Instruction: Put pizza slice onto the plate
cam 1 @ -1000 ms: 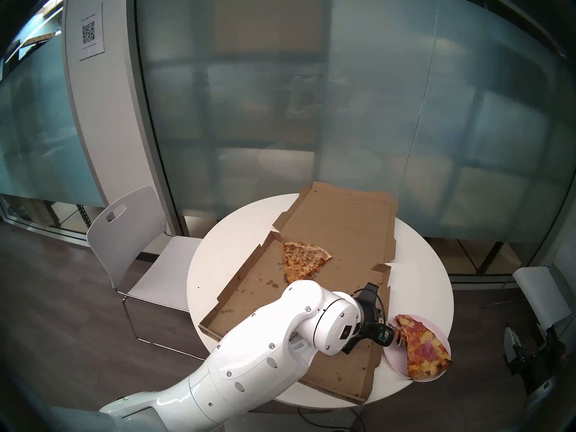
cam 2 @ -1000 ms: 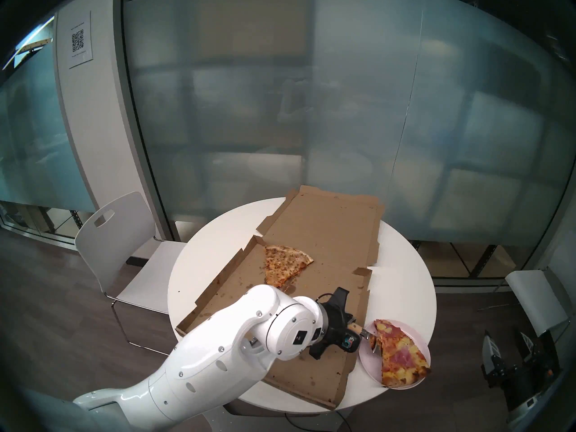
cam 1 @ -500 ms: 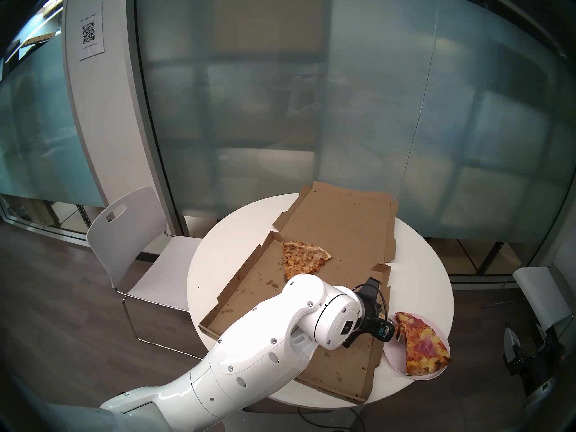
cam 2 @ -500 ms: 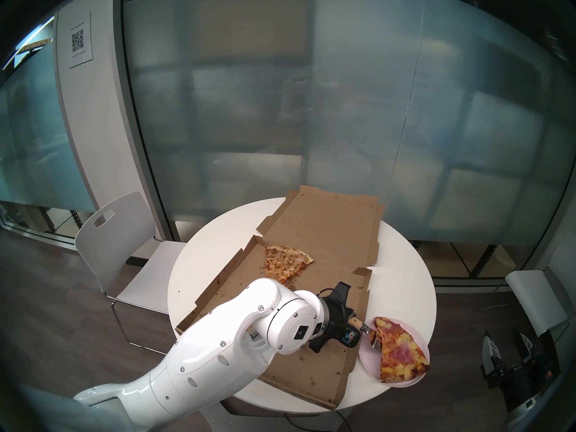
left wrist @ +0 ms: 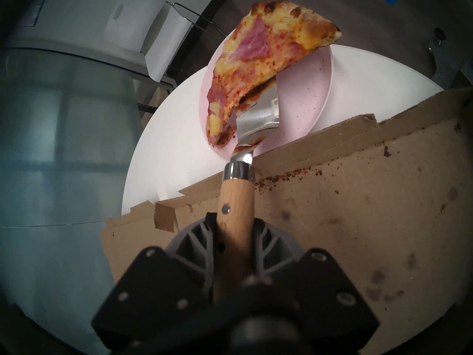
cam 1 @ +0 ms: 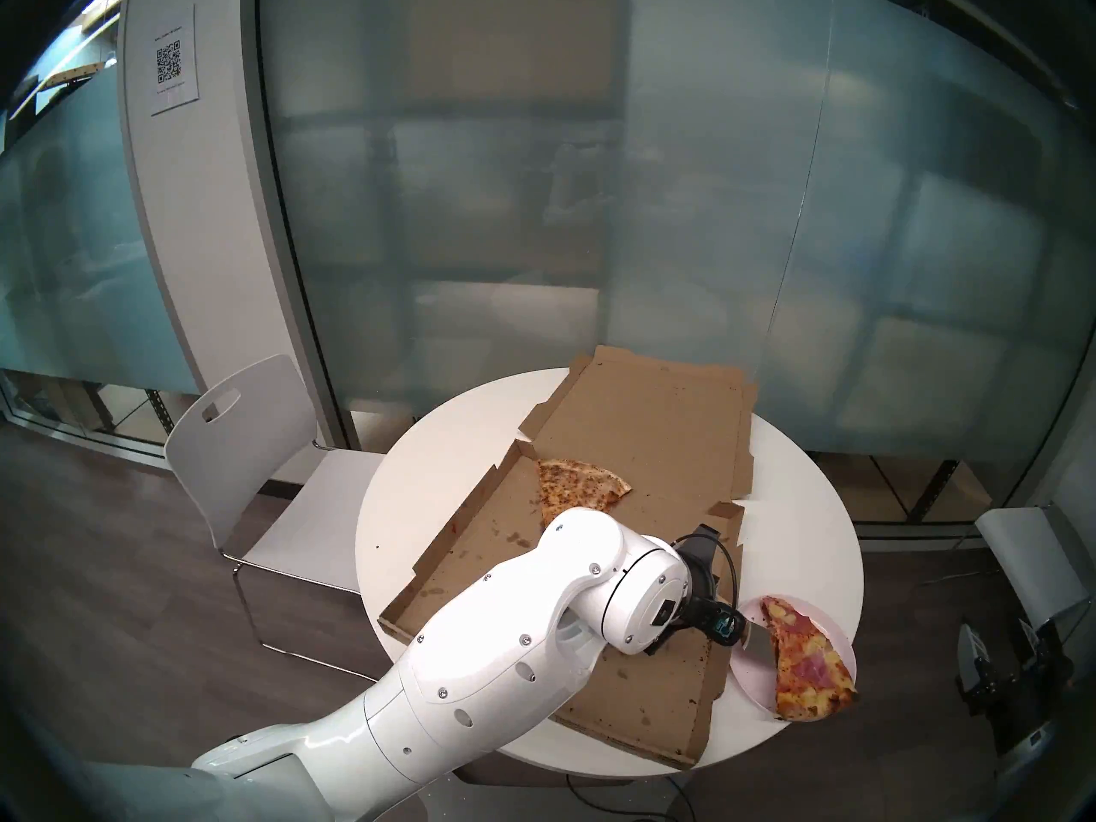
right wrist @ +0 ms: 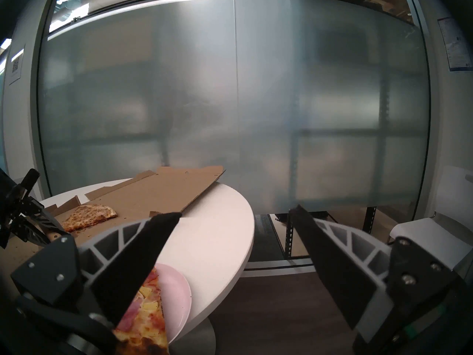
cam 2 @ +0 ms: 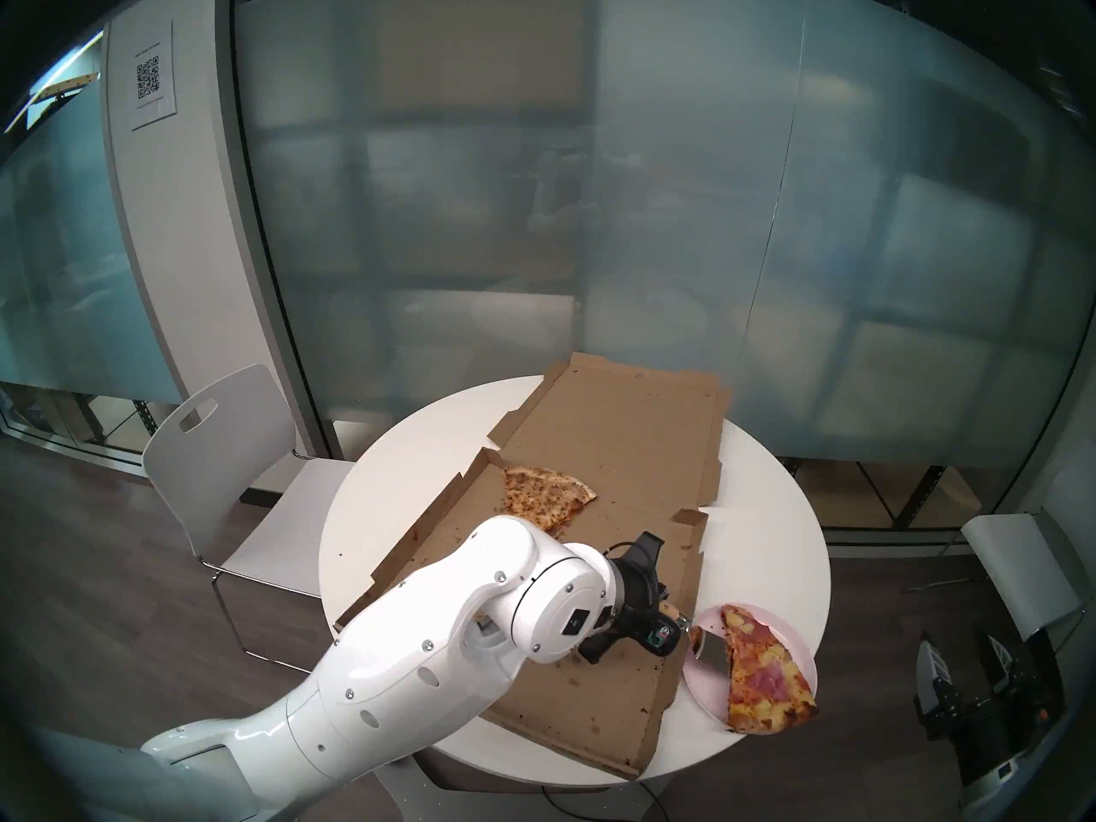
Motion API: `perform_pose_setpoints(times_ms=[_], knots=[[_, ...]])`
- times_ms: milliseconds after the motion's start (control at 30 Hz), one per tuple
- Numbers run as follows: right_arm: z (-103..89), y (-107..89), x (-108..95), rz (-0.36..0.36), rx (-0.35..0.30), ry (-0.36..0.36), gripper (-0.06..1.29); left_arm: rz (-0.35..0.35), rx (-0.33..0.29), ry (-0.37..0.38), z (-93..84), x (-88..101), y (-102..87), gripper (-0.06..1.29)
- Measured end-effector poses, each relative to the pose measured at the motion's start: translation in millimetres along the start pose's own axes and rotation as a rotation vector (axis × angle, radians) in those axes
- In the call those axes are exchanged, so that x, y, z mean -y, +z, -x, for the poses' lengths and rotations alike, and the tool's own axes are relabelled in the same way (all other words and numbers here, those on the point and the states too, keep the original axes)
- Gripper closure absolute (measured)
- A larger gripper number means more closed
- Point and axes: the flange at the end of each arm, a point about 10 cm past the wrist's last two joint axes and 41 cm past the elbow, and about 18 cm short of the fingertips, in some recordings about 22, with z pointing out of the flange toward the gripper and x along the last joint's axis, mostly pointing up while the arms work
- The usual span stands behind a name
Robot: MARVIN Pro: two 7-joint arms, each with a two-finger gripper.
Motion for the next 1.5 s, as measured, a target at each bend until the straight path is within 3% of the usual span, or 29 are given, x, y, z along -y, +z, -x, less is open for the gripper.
perform_pose_setpoints(times_ms=[700, 1500], knots=[[4.0, 8.0, 2, -0.016, -0.013, 0.012, 0.00, -0.003, 0.028, -0.002, 18.6, 9.9, -22.1, 1.01], [4.0, 7.9, 0, -0.013, -0.016, 0.009, 0.00, -0.004, 0.073, -0.036, 44.8, -1.3, -36.2, 1.01]])
